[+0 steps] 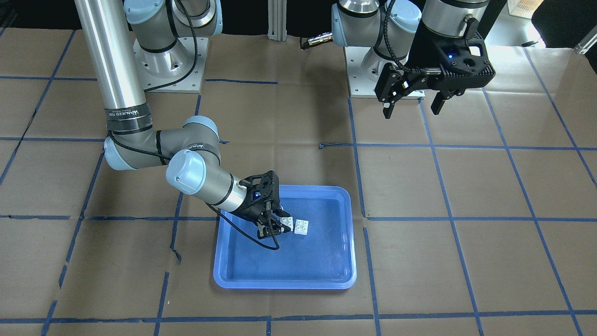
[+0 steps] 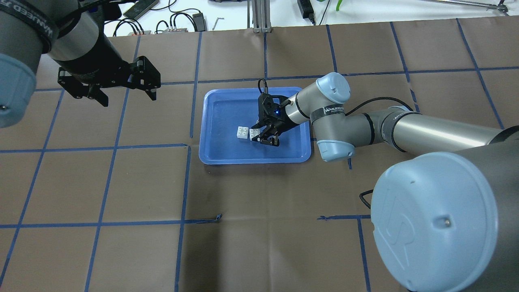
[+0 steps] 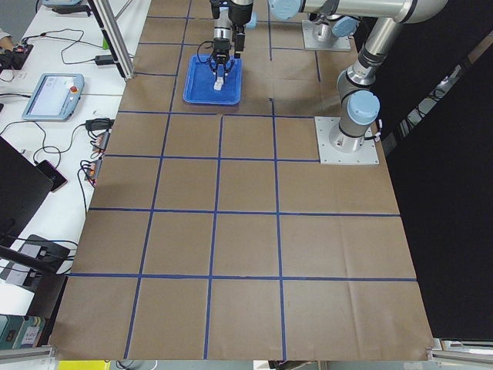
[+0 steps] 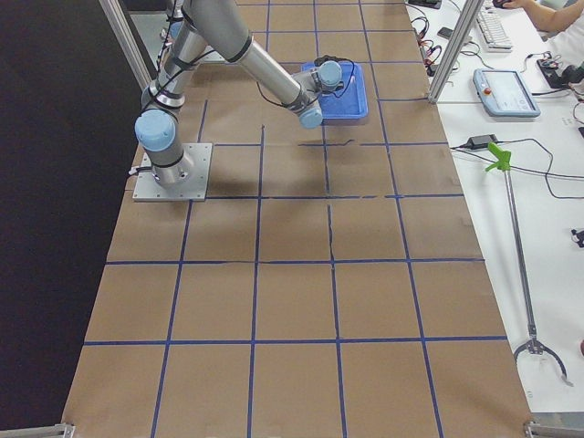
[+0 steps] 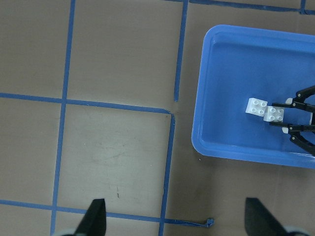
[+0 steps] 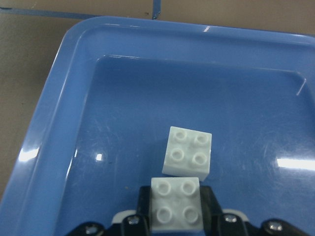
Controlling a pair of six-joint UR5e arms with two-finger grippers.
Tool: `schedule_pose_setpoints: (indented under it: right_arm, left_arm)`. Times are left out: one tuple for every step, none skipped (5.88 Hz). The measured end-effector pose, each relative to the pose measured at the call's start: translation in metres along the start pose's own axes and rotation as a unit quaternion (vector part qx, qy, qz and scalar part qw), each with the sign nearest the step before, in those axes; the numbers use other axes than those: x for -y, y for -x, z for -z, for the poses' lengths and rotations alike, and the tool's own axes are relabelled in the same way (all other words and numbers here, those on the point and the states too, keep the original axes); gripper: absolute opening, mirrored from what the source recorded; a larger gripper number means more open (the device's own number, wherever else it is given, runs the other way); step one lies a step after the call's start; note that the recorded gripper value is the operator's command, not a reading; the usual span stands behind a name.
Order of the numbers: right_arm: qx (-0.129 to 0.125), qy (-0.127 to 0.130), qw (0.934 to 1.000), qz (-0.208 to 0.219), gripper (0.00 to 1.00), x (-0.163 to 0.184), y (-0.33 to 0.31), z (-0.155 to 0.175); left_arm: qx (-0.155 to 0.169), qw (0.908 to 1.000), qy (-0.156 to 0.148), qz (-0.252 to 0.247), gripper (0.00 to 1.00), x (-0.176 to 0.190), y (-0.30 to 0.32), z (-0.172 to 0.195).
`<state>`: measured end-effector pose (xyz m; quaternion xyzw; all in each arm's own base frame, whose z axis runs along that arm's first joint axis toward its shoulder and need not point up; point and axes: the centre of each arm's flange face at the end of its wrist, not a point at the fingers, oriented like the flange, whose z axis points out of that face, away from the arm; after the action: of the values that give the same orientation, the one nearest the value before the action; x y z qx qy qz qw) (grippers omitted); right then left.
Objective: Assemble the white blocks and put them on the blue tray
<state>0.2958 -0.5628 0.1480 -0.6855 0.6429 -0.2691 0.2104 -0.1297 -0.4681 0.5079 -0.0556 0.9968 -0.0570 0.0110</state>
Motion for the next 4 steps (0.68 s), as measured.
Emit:
schedule_pose_setpoints:
  right_arm:
    - [-0.003,-0.001,1.0000,-0.005,0.28,0.0002,-0.0017,0.0003]
    - [-0.008,-0.003,0.9999,-0.010,0.28,0.0001,-0.0042,-0.0006]
    - [-0.013,-0.004,0.9998,-0.014,0.28,-0.0007,-0.0060,-0.0023]
    - [-0.015,-0.006,0.9997,-0.018,0.28,-0.0011,-0.0066,-0.0030]
  left_arm:
    - [0.000,1.0000,0.000,0.000,0.99,-0.0001,0.0000,0.0001]
    - [0.000,1.0000,0.000,0.000,0.99,-0.0001,0.0000,0.0002]
    - [-0.001,1.0000,0.000,0.000,0.99,-0.0001,0.0000,0.0002]
    - [-0.001,1.0000,-0.001,0.000,0.99,-0.0002,-0.0001,0.0006]
